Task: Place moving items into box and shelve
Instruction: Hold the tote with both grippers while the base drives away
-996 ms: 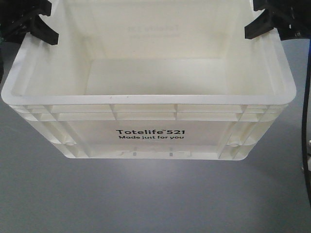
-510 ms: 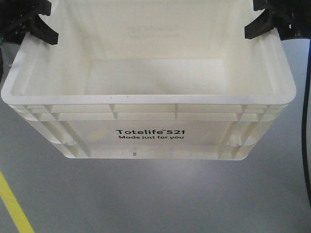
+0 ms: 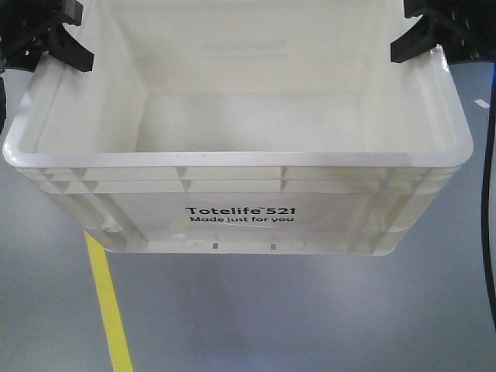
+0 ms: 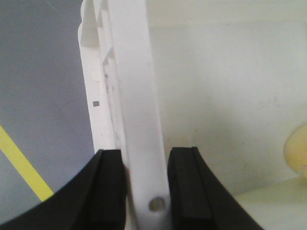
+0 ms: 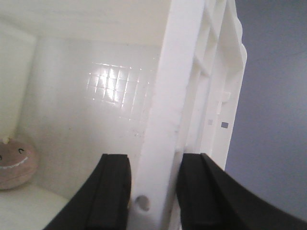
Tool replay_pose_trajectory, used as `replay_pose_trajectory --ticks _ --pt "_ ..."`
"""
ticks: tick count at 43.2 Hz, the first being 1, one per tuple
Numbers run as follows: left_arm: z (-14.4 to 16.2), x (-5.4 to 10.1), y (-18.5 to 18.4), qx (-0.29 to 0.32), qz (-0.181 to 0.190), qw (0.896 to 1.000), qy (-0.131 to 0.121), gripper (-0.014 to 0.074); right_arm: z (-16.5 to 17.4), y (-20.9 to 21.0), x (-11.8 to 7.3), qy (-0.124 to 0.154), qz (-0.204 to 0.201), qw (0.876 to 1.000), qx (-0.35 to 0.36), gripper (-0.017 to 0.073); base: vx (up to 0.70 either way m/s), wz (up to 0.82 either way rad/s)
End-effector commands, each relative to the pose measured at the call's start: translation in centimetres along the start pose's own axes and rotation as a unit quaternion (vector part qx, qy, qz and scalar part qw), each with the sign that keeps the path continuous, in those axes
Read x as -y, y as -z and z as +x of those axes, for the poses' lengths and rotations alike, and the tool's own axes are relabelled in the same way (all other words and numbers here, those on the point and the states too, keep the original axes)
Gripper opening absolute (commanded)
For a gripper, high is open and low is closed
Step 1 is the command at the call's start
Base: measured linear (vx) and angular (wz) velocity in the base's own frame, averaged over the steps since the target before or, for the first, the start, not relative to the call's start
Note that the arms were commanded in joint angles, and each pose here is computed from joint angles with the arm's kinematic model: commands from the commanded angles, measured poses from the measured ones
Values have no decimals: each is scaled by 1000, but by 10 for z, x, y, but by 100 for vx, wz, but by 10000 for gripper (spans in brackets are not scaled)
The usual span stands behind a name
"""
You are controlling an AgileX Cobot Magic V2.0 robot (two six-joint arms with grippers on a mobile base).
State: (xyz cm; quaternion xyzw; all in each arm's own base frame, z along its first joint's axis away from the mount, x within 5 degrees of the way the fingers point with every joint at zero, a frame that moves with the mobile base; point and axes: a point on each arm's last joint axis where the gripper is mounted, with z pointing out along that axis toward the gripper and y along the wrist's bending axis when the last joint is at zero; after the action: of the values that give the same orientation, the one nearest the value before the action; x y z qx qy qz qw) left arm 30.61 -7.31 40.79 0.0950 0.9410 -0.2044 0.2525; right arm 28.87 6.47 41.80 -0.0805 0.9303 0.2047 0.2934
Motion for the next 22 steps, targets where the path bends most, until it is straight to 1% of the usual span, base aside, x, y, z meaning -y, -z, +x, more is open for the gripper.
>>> replay_pose_trajectory --ticks 1,13,22 --pt "-8 50 36 88 161 983 18 -3 -12 29 -40 -21 -138 986 91 0 19 64" --pt "-8 50 36 88 161 983 18 -3 -12 29 -40 -21 -138 986 91 0 20 65" --pt "-8 50 36 87 161 983 17 -3 -12 29 -40 -20 -138 986 91 0 26 56"
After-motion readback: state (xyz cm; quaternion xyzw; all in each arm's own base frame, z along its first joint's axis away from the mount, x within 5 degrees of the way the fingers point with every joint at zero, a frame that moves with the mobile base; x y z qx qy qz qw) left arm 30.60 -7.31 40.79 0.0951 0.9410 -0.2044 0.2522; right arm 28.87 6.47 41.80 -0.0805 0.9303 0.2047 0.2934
